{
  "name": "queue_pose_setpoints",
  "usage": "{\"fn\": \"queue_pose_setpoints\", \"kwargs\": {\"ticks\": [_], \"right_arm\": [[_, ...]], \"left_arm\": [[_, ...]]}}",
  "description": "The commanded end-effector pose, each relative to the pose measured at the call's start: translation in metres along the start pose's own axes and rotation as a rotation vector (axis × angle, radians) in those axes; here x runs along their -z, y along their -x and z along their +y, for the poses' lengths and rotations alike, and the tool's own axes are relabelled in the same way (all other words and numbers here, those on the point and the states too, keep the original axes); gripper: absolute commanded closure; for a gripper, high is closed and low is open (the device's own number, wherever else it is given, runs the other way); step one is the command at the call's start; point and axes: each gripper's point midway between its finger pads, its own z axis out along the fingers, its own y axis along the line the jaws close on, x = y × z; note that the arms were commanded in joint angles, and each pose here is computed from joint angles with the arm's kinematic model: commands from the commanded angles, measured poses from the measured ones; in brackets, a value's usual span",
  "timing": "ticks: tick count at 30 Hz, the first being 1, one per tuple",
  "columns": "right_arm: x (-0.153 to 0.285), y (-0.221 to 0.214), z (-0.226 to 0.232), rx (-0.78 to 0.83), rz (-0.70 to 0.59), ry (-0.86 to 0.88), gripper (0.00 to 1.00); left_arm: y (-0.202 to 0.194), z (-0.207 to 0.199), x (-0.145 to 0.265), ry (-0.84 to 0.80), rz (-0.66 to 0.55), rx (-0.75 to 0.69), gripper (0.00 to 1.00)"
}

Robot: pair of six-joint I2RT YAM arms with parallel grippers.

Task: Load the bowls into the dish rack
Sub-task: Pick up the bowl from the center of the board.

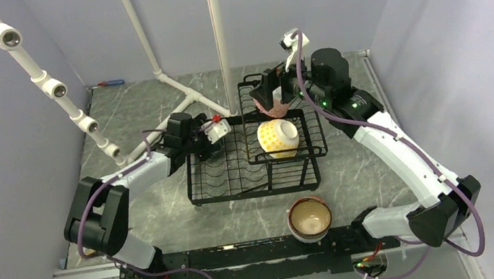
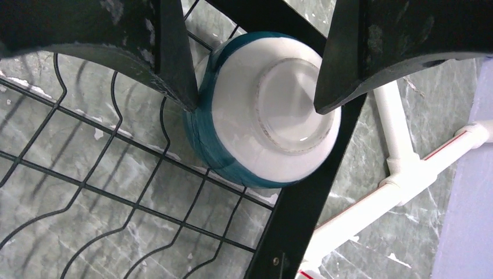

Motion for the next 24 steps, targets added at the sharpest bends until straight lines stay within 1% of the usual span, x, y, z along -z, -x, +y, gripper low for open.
{"fn": "queue_pose_setpoints", "kwargs": {"ticks": [1, 4, 7, 11, 13, 15, 19, 24], "right_arm": [[0.015, 0.022, -0.003, -0.003, -0.057, -0.012, 0.0], [0.019, 0.018, -0.008, -0.025, -0.053, -0.014, 0.0], [0.023, 0.012, -0.014, -0.052, -0.045, -0.011, 0.0], [0.033, 0.007, -0.025, -0.097, -0.049, -0.026, 0.0], [0.04, 0.006, -0.033, -0.133, -0.066, -0.03, 0.0], [0.046, 0.003, -0.038, -0.172, -0.079, -0.026, 0.0], [0.052, -0.008, -0.048, -0.234, -0.09, -0.038, 0.0], [0.058, -0.016, -0.058, -0.279, -0.089, -0.054, 0.0]], "left_arm": [[0.037, 0.023, 0.015, 0.088, -0.112, 0.045, 0.22], [0.069, 0.012, 0.042, 0.028, -0.23, 0.068, 0.21], [0.093, -0.009, 0.074, -0.06, -0.333, 0.091, 0.22], [0.101, -0.044, 0.112, -0.17, -0.389, 0.149, 0.23], [0.106, -0.069, 0.132, -0.254, -0.442, 0.152, 0.24], [0.111, -0.097, 0.158, -0.345, -0.515, 0.101, 0.24], [0.114, -0.149, 0.19, -0.497, -0.626, -0.006, 0.22], [0.106, -0.201, 0.205, -0.673, -0.669, -0.098, 0.21]]}}
